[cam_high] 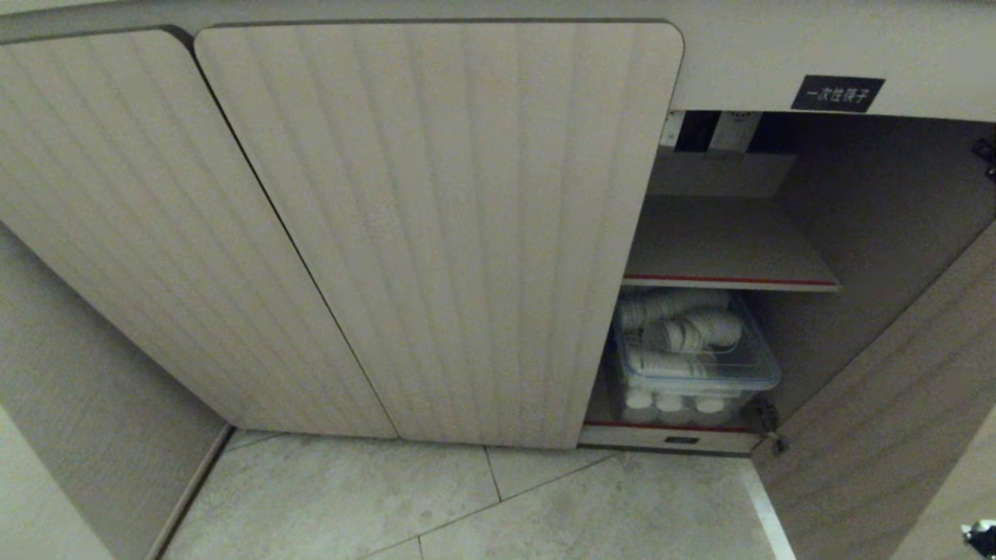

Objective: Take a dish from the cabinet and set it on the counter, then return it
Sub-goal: Put it back into the cabinet

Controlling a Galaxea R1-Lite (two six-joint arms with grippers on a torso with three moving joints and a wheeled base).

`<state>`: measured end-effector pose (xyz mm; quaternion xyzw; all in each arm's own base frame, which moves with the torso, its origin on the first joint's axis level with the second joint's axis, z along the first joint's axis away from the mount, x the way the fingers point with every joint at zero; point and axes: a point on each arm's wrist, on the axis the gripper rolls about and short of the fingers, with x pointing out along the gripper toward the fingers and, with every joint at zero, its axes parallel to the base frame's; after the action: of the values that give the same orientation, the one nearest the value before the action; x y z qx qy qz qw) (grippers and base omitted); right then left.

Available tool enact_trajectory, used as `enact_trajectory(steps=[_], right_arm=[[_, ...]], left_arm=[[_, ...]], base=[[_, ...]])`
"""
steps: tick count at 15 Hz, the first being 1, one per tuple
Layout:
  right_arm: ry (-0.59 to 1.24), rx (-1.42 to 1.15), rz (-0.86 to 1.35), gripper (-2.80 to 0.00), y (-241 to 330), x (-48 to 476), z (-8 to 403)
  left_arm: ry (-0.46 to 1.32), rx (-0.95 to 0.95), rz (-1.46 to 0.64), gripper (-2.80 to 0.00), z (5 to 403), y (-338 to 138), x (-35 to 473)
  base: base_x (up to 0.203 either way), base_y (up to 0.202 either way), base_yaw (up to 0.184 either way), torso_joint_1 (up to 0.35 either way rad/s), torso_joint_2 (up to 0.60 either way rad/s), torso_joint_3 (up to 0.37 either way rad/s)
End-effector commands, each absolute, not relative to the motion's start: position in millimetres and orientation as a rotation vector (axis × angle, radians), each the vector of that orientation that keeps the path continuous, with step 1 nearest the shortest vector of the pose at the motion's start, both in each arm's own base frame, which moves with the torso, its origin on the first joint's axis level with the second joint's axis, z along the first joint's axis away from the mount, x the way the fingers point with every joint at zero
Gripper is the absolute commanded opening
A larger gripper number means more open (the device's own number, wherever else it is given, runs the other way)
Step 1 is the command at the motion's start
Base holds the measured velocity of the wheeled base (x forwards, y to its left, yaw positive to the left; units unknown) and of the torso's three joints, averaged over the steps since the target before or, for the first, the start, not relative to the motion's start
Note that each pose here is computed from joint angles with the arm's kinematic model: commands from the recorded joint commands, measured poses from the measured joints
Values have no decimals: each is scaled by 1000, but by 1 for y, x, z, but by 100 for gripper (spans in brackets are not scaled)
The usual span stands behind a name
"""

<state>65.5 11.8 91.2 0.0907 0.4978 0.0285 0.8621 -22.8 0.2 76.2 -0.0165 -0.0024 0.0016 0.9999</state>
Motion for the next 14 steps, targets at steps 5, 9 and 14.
enact_trajectory(steps=[5, 9, 14], right_arm=[[1041, 221, 43, -280, 12, 67, 93], [1013, 294, 18, -280, 13, 73, 102], [974, 317, 20, -280, 15, 85, 116]], left_arm=[[-5, -34, 4, -280, 76, 0, -23], [-6, -34, 4, -280, 76, 0, -23], [-6, -34, 4, -280, 76, 0, -23]], base=[[0, 0, 0, 0, 0, 0], [0, 0, 0, 0, 0, 0], [0, 0, 0, 0, 0, 0]])
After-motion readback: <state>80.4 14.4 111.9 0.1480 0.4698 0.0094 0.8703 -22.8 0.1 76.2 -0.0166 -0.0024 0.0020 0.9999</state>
